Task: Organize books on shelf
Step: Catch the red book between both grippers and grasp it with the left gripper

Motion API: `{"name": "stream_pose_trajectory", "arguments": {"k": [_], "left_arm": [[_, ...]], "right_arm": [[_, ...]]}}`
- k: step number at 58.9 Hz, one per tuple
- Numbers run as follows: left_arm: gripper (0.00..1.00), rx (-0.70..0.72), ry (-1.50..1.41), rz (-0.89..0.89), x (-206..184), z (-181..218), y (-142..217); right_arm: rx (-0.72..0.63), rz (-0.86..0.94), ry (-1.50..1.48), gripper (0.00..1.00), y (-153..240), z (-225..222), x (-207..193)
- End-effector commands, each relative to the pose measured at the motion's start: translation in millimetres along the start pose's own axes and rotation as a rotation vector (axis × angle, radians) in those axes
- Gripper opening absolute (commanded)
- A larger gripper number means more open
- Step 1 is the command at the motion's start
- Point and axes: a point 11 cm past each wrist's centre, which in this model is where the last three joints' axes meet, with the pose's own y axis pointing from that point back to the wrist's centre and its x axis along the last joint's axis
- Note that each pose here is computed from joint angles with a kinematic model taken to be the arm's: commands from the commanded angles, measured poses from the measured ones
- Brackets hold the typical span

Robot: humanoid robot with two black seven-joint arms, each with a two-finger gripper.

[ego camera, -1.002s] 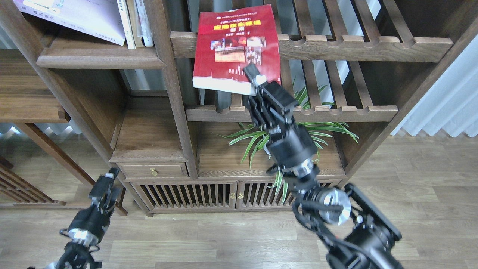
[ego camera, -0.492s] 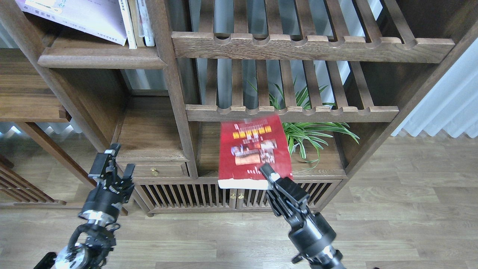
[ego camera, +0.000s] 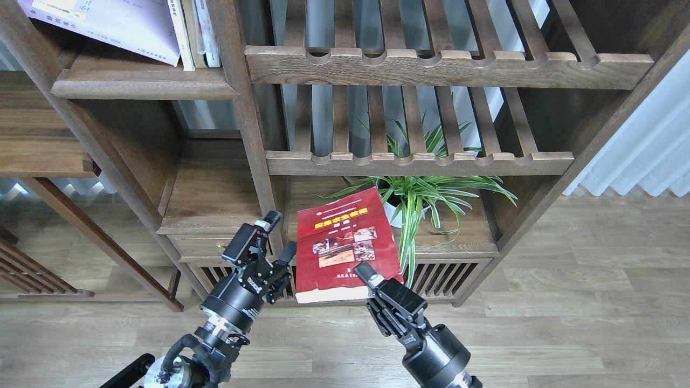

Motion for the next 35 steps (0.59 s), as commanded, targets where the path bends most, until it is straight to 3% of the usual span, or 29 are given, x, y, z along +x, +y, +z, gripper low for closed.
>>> {"name": "stream_pose_trajectory", "arguments": {"k": [1,15,21,26,33,35], "left_arm": [[0.94,0.027,0.005,0.014,4.9,-9.6,-0.5],[0.91,0.031,0.023,0.020,9.2,-16.5,-1.8],[0.74,0.040,0.026,0.015,8.6,-20.4,-7.5],[0.52,0.050,0.032,0.006,7.1,-25.2,-12.4],[0.35,0.075,0.038,0.008,8.4,-34.6,-13.7],[0.35,0.083,0.038,0.010,8.8,-37.0,-13.8]], "right_arm": [[-0.014,-0.007,0.000,0.02,-2.2,6.9,-0.7],[-0.022,-0.025,-0.021,0.02,-8.1,22.7,-2.5],[-0.028,-0.019,-0.031,0.02,-5.9,29.1,-1.0],[-0.036,-0.007,-0.031,0.02,-1.5,33.7,1.1],[-0.045,0.007,-0.040,0.02,3.2,38.7,3.5],[-0.047,0.009,-0.043,0.02,4.0,40.3,4.0]]}}
